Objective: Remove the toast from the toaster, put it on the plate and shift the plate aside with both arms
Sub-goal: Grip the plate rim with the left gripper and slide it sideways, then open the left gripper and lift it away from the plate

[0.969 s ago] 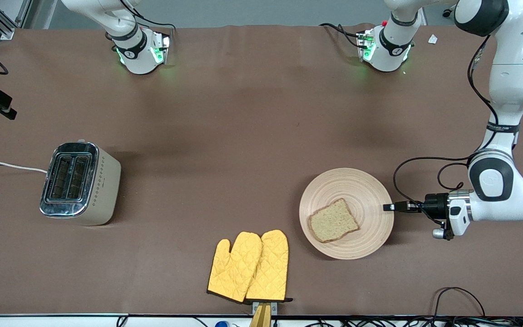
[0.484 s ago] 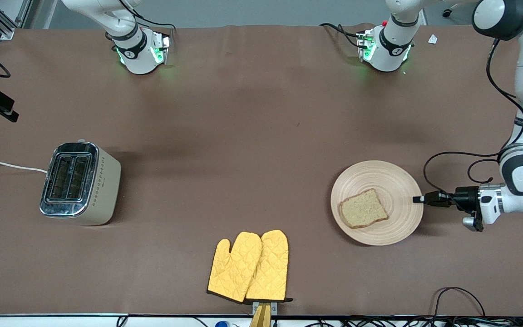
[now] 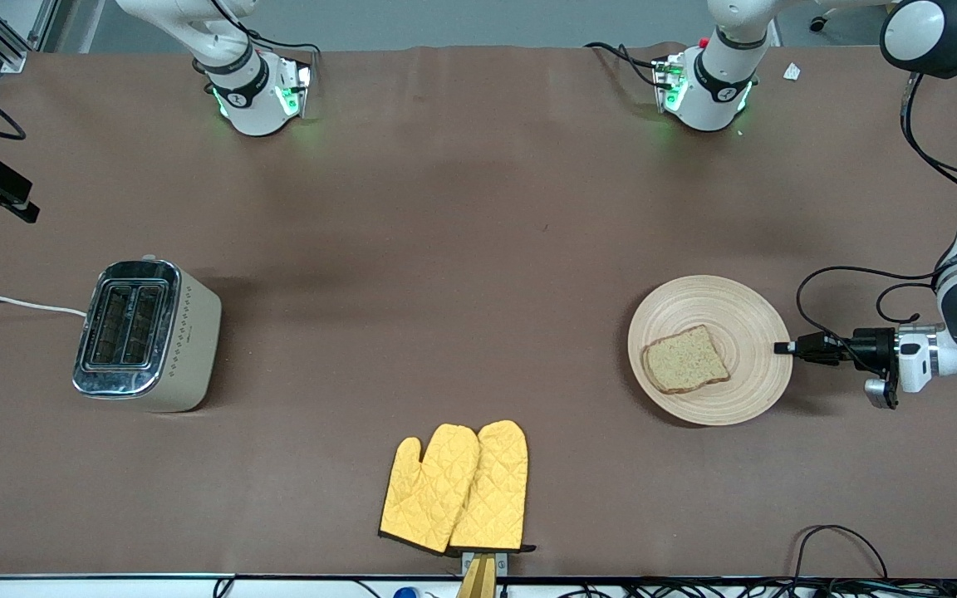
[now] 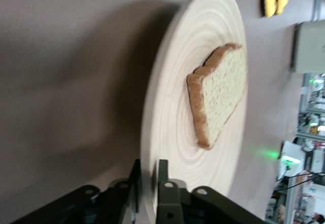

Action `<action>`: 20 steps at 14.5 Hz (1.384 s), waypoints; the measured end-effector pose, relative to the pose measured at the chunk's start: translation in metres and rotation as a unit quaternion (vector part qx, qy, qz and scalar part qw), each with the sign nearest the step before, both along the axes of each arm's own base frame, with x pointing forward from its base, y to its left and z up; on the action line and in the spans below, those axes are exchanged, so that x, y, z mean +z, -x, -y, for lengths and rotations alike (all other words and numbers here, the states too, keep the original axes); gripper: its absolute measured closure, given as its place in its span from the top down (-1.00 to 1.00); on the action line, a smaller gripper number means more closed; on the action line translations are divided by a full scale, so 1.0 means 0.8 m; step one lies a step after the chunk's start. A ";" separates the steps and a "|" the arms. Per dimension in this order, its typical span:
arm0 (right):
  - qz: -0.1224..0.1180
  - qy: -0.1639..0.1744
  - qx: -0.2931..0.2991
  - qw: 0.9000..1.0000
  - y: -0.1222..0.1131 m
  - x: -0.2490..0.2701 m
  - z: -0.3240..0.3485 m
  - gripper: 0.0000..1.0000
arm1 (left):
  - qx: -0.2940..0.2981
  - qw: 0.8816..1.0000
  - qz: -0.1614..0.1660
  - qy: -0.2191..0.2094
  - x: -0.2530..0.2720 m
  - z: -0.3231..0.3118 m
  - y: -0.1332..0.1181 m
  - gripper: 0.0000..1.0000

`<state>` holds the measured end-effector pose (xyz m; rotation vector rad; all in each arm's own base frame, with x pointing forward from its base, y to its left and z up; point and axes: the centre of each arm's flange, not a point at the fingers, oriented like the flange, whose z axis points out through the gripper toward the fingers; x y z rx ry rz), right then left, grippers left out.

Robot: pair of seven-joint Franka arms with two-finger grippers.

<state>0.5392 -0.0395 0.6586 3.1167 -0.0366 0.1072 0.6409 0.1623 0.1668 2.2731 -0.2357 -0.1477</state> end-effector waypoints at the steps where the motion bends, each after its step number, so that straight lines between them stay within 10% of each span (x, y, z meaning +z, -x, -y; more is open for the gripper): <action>1: 0.000 -0.004 -0.002 1.000 0.000 -0.001 0.001 1.00 | -0.002 1.000 0.001 -0.006 0.000 -0.002 -0.001 -0.35; 8: 0.002 -0.009 -0.001 1.000 -0.002 -0.003 0.000 1.00 | 0.021 0.995 0.016 -0.093 0.077 -0.017 -0.054 0.99; 15: 0.007 -0.008 -0.003 1.000 -0.003 -0.001 0.003 1.00 | 0.092 0.974 -0.021 -0.205 0.205 0.088 -0.099 1.00; 20: 0.008 -0.008 -0.007 1.000 -0.003 0.000 0.009 1.00 | 0.111 0.941 0.010 -0.319 0.327 0.225 -0.097 1.00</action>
